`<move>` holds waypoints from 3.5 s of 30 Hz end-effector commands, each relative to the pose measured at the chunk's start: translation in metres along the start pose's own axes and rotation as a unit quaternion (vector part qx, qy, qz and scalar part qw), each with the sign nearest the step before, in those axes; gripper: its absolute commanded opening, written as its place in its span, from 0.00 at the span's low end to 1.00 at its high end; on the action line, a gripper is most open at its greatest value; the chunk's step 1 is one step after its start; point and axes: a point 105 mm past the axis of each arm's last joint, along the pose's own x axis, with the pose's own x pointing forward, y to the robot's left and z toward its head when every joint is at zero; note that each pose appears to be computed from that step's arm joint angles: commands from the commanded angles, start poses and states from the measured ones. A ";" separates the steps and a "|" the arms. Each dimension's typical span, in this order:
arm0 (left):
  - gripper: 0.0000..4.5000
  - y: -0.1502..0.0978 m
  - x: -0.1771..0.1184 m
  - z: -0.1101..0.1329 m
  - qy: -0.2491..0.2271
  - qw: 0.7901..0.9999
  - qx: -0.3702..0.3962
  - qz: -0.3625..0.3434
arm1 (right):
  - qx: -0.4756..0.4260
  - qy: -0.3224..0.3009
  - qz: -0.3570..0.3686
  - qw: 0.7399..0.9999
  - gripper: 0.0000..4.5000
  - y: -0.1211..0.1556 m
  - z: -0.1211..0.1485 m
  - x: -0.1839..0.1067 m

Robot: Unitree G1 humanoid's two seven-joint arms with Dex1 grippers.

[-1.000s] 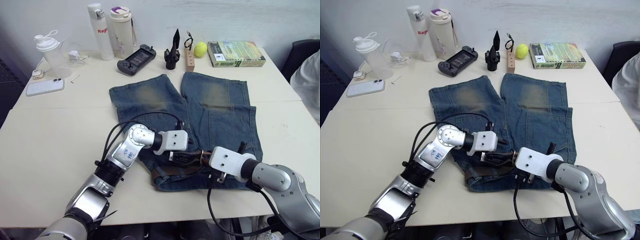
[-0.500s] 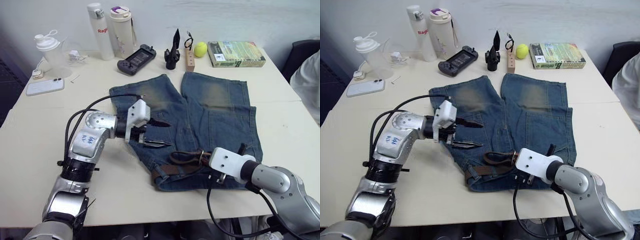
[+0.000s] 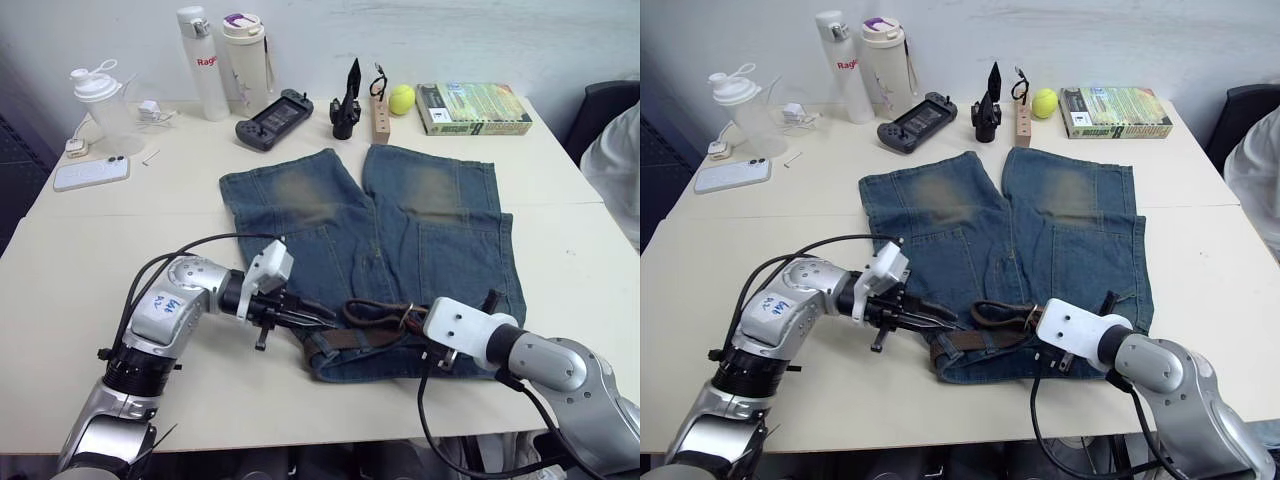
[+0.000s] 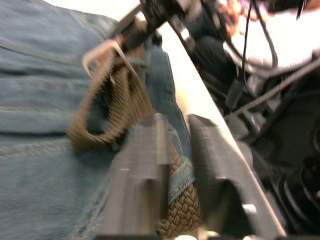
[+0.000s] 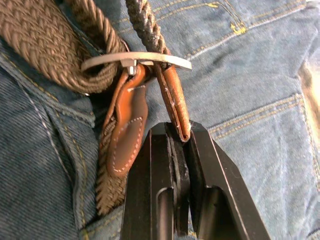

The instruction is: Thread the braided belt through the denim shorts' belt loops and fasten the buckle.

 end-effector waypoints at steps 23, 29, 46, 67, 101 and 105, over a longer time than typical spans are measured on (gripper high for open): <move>0.01 0.026 0.008 -0.076 0.227 0.962 0.148 0.024 | -0.011 0.269 -0.103 0.958 0.00 -0.036 -0.147 -0.112; 0.01 0.028 0.005 -0.076 0.225 0.962 0.153 0.029 | -0.040 0.217 -0.107 0.969 0.00 -0.039 -0.131 -0.101; 0.01 0.031 -0.028 -0.009 0.049 0.984 0.141 0.099 | -0.048 0.096 0.047 0.993 0.00 0.009 -0.080 -0.046; 0.01 0.000 0.005 -0.087 0.241 0.946 0.164 -0.143 | -0.069 0.175 0.044 0.981 0.00 0.001 -0.114 -0.049; 0.01 0.009 -0.022 -0.077 0.204 0.963 0.176 -0.012 | -0.030 0.102 0.041 0.993 0.00 0.019 -0.103 -0.047; 0.00 0.009 -0.023 -0.075 0.199 0.964 0.178 -0.007 | -0.002 0.110 0.029 0.994 0.08 0.015 -0.104 -0.047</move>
